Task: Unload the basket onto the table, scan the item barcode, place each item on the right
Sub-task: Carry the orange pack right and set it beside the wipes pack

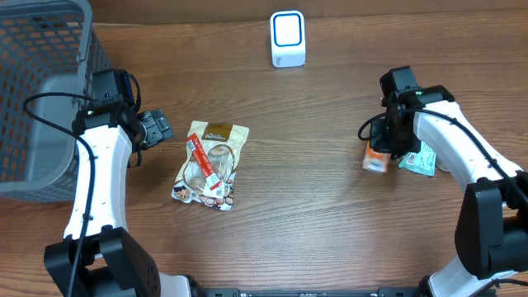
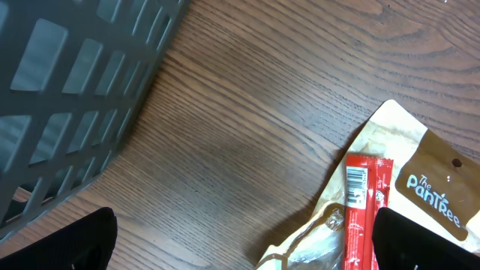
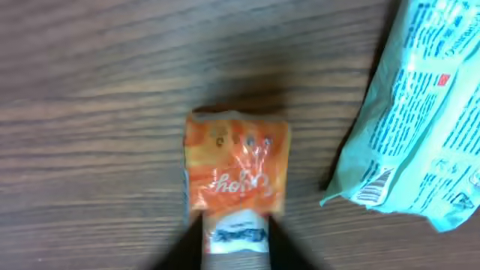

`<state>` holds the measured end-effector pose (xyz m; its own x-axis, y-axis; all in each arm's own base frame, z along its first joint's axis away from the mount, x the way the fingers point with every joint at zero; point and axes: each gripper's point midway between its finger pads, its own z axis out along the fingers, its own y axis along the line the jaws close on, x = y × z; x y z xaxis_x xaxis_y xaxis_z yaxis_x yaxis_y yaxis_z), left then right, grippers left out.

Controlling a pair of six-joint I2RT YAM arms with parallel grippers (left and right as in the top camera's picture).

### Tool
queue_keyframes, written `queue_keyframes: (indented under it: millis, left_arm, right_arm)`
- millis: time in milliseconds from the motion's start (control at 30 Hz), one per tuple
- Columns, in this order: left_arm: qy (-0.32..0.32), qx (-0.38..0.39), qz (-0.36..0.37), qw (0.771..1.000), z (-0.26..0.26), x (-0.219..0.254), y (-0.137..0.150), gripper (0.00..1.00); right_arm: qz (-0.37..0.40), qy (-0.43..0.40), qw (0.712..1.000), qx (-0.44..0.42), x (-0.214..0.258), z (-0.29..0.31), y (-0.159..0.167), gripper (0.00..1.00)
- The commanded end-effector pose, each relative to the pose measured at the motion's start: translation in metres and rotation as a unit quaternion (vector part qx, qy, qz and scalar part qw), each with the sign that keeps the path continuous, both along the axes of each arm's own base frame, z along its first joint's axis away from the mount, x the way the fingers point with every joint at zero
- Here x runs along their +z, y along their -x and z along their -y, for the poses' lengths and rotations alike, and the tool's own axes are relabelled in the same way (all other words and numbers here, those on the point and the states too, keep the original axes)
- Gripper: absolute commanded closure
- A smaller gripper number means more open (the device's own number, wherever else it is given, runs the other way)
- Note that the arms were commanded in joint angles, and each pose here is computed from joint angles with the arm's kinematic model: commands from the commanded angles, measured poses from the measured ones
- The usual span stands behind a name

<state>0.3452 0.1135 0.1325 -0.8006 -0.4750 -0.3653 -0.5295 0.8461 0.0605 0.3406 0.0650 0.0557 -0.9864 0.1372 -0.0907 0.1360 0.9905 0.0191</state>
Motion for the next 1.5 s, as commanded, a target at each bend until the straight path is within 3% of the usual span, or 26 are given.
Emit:
queue_keyframes:
  millis: [0, 67, 133, 233, 367, 633, 1000, 1467]
  left_arm:
    - [-0.009, -0.004, 0.003, 1.0, -0.002, 0.005, 0.0, 0.0]
    - [-0.009, -0.004, 0.003, 1.0, -0.002, 0.005, 0.0, 0.0]
    - [-0.009, -0.004, 0.003, 1.0, -0.002, 0.005, 0.0, 0.0]
    - [-0.009, -0.004, 0.003, 1.0, -0.002, 0.005, 0.0, 0.0]
    - [-0.009, -0.004, 0.003, 1.0, -0.002, 0.005, 0.0, 0.0]
    - [-0.009, -0.004, 0.003, 1.0, -0.002, 0.005, 0.0, 0.0]
    - [-0.009, -0.004, 0.003, 1.0, -0.002, 0.005, 0.0, 0.0]
    - [-0.009, -0.004, 0.003, 1.0, -0.002, 0.005, 0.0, 0.01]
  right_arm:
    - [0.003, 0.011, 1.0, 0.0, -0.003, 0.004, 0.0, 0.39]
    - [0.006, 0.007, 1.0, 0.0, -0.002, 0.003, -0.001, 0.39]
    - [0.01, -0.021, 1.0, 0.001, -0.002, -0.007, -0.004, 0.53]
    - [0.004, -0.091, 0.996, 0.014, 0.001, -0.034, -0.002, 0.62]
    - [-0.007, -0.105, 0.994, 0.031, -0.002, -0.05, 0.007, 0.85]
    - [0.009, -0.092, 0.994, 0.064, -0.016, -0.07, 0.011, 0.88]
    - [0.014, 0.026, 0.999, 0.017, -0.039, -0.026, 0.019, 0.91]
    - [0.0, 0.032, 0.998, -0.045, -0.04, 0.008, 0.018, 0.91]
